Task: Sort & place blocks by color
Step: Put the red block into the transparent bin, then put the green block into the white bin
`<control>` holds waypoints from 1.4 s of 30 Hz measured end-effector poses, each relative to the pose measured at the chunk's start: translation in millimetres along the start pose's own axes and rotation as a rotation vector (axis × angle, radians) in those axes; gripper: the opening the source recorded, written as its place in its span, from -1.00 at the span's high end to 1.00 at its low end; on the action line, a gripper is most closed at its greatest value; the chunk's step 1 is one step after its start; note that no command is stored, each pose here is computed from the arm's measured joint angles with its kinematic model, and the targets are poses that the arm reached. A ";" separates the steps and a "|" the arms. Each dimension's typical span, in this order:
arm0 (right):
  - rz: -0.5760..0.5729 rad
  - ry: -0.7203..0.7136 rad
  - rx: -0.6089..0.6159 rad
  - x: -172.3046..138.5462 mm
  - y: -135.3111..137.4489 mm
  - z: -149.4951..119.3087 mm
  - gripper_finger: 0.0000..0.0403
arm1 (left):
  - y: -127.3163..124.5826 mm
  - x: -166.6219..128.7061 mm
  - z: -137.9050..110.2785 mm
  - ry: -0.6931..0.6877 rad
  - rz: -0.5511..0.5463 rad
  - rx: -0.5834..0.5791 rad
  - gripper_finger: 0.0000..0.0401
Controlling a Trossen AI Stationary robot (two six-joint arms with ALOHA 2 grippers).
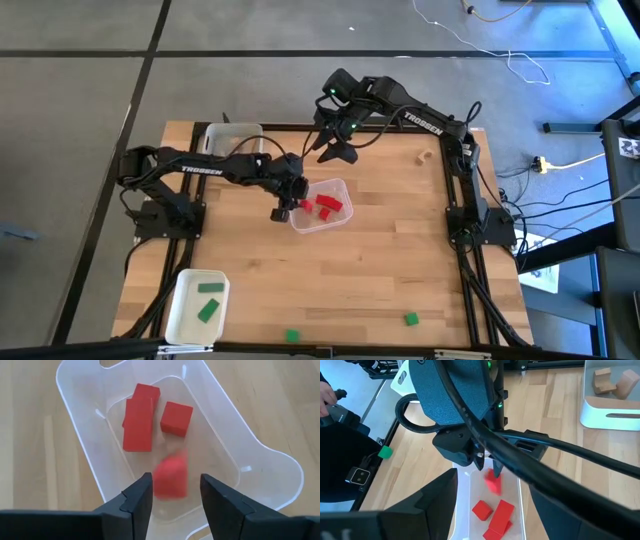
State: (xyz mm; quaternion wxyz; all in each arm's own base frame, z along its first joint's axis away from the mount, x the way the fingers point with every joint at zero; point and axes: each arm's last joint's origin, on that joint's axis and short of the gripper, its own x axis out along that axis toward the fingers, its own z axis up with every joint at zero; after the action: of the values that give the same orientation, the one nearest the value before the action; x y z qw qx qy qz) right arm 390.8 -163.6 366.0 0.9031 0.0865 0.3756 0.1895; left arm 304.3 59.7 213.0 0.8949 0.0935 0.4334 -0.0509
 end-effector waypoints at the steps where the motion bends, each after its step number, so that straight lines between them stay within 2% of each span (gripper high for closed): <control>1: 0.000 0.001 0.001 0.0 0.0 -0.1 -0.21 | 0.1 0.0 0.0 0.001 0.003 -0.003 0.23; 13: -0.003 -0.005 -0.005 0.0 -0.3 0.6 -0.21 | 2.8 -3.2 -1.8 0.027 0.054 -0.019 0.24; 22: -0.012 -0.017 -0.008 -0.4 -1.3 2.0 -0.21 | 11.3 -21.0 -9.1 0.034 0.030 -0.246 0.24; 28: -0.017 -0.012 -0.006 -6.4 -7.5 -2.2 -0.21 | 5.0 -45.7 -13.2 0.055 -0.001 -0.340 0.24; 30: -0.023 0.000 -0.008 -11.5 -12.3 -6.4 -0.21 | 2.0 -56.6 -10.3 0.021 0.007 -0.352 0.25; 38: -0.024 0.043 0.055 -21.9 -20.2 -17.6 -0.21 | -7.5 -100.2 -8.8 -0.067 0.139 -0.411 0.24; 42: -0.022 0.047 0.059 -21.8 -19.8 -18.0 -0.21 | -11.5 -115.2 -14.0 -0.066 0.160 -0.451 0.24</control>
State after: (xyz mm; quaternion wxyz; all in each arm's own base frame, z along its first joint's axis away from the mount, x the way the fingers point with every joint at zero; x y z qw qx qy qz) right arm 369.4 -190.3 361.5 0.8930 0.1045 0.4032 0.1706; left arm 220.3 52.6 293.5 0.9080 -0.0763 0.3955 0.1152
